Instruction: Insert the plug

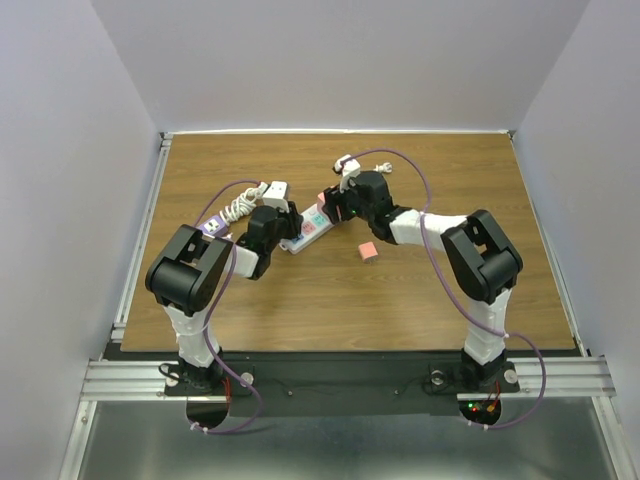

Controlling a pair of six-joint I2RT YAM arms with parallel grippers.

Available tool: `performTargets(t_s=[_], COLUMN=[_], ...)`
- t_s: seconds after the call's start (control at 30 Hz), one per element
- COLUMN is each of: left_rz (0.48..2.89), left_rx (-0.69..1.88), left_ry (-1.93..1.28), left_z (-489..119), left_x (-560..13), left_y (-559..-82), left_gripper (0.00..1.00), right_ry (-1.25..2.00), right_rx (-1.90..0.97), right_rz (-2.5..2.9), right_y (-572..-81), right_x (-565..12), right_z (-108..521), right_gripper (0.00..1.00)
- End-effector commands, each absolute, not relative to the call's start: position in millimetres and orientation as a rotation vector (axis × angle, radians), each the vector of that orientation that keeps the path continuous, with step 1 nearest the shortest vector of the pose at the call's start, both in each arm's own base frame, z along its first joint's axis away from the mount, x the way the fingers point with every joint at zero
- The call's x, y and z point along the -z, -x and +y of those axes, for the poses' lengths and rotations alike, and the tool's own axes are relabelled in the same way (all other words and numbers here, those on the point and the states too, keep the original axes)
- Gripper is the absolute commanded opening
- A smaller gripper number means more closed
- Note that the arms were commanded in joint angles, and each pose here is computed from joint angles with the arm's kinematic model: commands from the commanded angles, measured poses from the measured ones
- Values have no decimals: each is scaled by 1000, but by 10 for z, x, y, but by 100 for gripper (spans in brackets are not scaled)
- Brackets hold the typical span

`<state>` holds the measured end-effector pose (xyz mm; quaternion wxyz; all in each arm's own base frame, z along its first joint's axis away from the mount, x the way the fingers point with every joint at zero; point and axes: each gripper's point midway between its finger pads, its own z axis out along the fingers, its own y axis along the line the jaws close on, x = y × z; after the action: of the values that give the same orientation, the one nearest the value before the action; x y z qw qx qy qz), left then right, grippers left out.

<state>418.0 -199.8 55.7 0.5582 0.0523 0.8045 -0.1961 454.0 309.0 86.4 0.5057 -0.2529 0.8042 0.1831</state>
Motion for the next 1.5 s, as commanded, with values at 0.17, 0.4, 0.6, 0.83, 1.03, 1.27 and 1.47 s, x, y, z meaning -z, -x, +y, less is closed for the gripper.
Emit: performTargets(t_s=[0.17,0.4,0.6,0.83,1.03,1.27,1.47], left_rz=[1985,1984,1981,1975,1970,1961,1955], left_rx=[525,541,565,588,615,644,665], left_ry=[-192,-202,-220,-225,-239,-254,-259], left_z=[-2123,-2135,-2150,-2153,-2171,-2187,-2189], left_x=[-343,-348,-358,-380,-392,-414,-425], left_y=[-4035,-4028,-4002,-3998,-3975,-3954,-3932], left_gripper=[40,39,38,37,36,34,34], right_ry=[623,592,586,594,619,638,639], right_rx=[-297,-303,-250,-282,-322,-334,-324], right_rz=[2281,2338,2373,2386,2404,2476,2493], right_y=[-4139,-3971,-3829,-3649,-3464,-3315,-3243], right_x=[106,257,409,433,532,838,892], right_z=[2603,2553,2514,2495,2582,2616,2604], right_gripper=[1,1,1,1,1,1,1])
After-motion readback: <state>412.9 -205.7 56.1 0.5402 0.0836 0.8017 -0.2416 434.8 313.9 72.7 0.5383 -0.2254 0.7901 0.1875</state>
